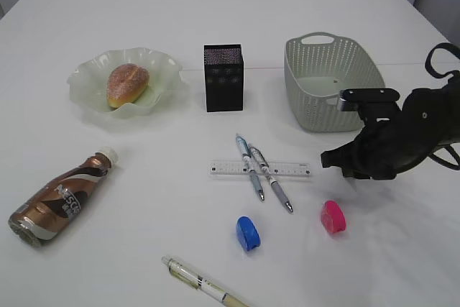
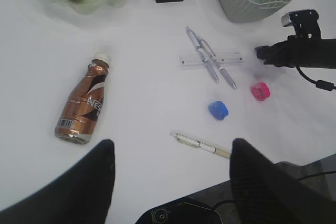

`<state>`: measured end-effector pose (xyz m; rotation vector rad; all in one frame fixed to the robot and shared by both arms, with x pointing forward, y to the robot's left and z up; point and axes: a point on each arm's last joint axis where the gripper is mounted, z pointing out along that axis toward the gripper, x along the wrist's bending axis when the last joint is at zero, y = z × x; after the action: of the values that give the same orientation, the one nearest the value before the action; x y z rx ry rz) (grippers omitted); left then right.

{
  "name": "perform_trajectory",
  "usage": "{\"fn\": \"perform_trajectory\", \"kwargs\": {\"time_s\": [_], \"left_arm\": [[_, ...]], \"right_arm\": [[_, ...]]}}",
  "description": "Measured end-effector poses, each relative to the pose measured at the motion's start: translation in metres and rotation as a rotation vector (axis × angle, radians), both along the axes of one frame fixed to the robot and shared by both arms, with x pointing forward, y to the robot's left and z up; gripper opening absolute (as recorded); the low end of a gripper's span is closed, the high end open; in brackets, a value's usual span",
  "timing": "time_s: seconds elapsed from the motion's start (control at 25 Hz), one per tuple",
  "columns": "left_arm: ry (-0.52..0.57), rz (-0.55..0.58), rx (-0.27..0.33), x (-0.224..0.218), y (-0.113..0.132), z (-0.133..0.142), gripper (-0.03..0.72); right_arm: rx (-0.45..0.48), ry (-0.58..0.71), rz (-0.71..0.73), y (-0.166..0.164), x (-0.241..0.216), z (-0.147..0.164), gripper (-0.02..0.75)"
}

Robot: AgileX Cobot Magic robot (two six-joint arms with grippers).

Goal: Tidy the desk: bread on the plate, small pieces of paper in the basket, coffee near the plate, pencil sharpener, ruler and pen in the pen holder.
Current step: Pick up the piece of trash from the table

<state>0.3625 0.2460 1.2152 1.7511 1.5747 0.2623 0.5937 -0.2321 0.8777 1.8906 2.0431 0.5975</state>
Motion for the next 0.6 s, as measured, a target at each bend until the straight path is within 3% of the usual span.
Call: {"fn": "perform_trajectory", "kwargs": {"time_s": [0.4, 0.6], "left_arm": [[0.001, -0.001, -0.002, 0.000, 0.000, 0.000, 0.497], [0.001, -0.002, -0.004, 0.000, 0.000, 0.000, 0.498]], "right_arm": [[0.009, 0.019, 0.011, -0.001, -0.015, 0.049, 0.025], [0.025, -0.053, 0.015, -0.003, -0.024, 0.088, 0.024]]}}
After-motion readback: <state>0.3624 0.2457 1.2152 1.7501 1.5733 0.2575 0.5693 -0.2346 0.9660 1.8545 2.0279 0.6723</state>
